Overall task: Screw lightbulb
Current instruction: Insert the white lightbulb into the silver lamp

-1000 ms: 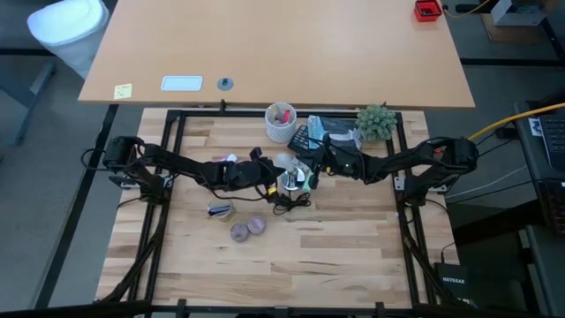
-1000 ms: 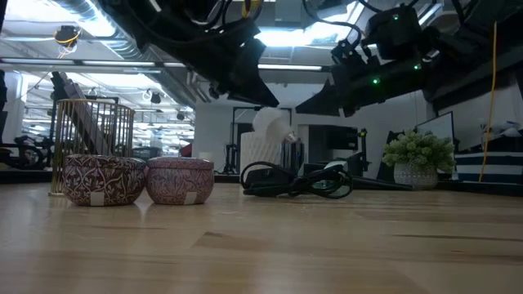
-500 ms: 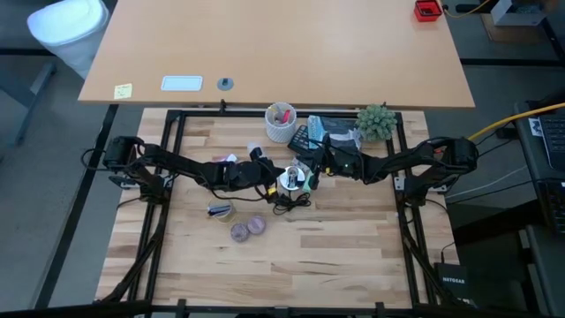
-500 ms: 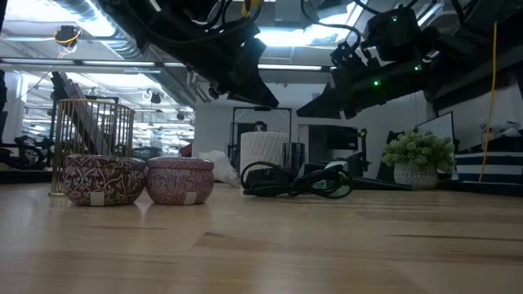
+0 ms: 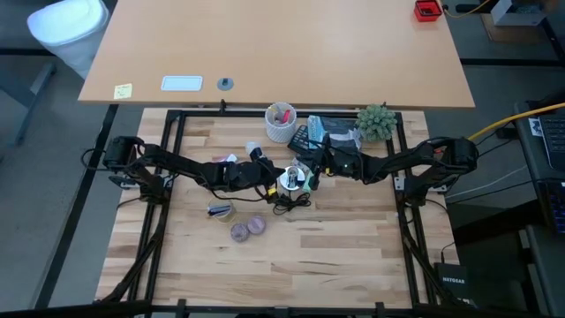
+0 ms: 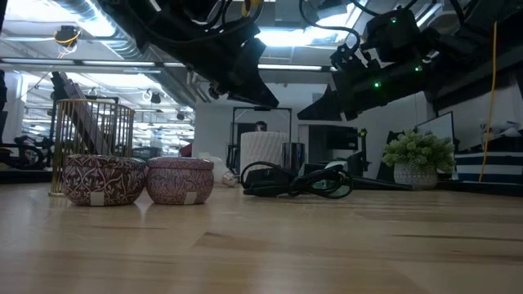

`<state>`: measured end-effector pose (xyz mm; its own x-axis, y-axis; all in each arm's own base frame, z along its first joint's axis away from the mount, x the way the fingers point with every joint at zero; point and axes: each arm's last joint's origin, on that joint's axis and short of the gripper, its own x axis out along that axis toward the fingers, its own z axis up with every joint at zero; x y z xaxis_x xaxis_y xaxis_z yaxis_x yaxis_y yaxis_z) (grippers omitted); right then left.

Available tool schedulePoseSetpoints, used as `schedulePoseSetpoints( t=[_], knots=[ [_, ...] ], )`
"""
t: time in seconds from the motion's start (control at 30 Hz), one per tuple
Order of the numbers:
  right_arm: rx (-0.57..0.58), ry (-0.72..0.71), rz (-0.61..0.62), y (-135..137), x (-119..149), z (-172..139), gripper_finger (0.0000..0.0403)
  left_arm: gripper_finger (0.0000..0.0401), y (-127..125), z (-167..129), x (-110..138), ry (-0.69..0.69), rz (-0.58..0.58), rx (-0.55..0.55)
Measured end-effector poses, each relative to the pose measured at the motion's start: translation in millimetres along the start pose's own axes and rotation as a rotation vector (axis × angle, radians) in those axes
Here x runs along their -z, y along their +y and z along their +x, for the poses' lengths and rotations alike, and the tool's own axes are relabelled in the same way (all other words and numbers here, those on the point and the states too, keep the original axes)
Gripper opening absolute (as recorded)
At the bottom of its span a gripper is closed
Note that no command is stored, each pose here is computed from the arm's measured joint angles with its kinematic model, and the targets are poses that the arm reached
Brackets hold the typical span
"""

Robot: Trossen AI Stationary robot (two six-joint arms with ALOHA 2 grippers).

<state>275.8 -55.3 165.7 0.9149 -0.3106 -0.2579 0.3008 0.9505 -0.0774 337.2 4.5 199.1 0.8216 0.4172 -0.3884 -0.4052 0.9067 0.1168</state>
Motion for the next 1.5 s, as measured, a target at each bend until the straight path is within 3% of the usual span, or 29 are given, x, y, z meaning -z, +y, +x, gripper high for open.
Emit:
schedulePoseSetpoints(
  t=[0.47,0.73,1.07,1.33,1.5],
  knots=[
    [-0.046,0.012,0.019,1.5,1.3,-0.1,0.0005,0.0001,-0.5,-0.3,0.8,0.007,-0.043,0.000],
    [-0.097,0.014,0.060,2.9,1.5,-0.3,0.0005,0.0001,-0.6,-0.3,1.6,0.014,-0.168,-0.001],
    [-0.141,-0.015,0.125,4.1,-1.8,-0.5,0.0009,0.0001,1.5,-1.2,1.0,0.014,-0.146,-0.032],
    [-0.183,-0.030,0.305,5.3,-16.0,5.0,0.0102,0.0001,12.8,-28.4,-28.0,-0.086,-0.099,-0.023],
    [-0.189,-0.072,0.330,5.5,-41.9,14.1,0.0159,0.0001,25.3,-57.4,-48.4,-0.146,-0.062,-0.023]
  ],
)
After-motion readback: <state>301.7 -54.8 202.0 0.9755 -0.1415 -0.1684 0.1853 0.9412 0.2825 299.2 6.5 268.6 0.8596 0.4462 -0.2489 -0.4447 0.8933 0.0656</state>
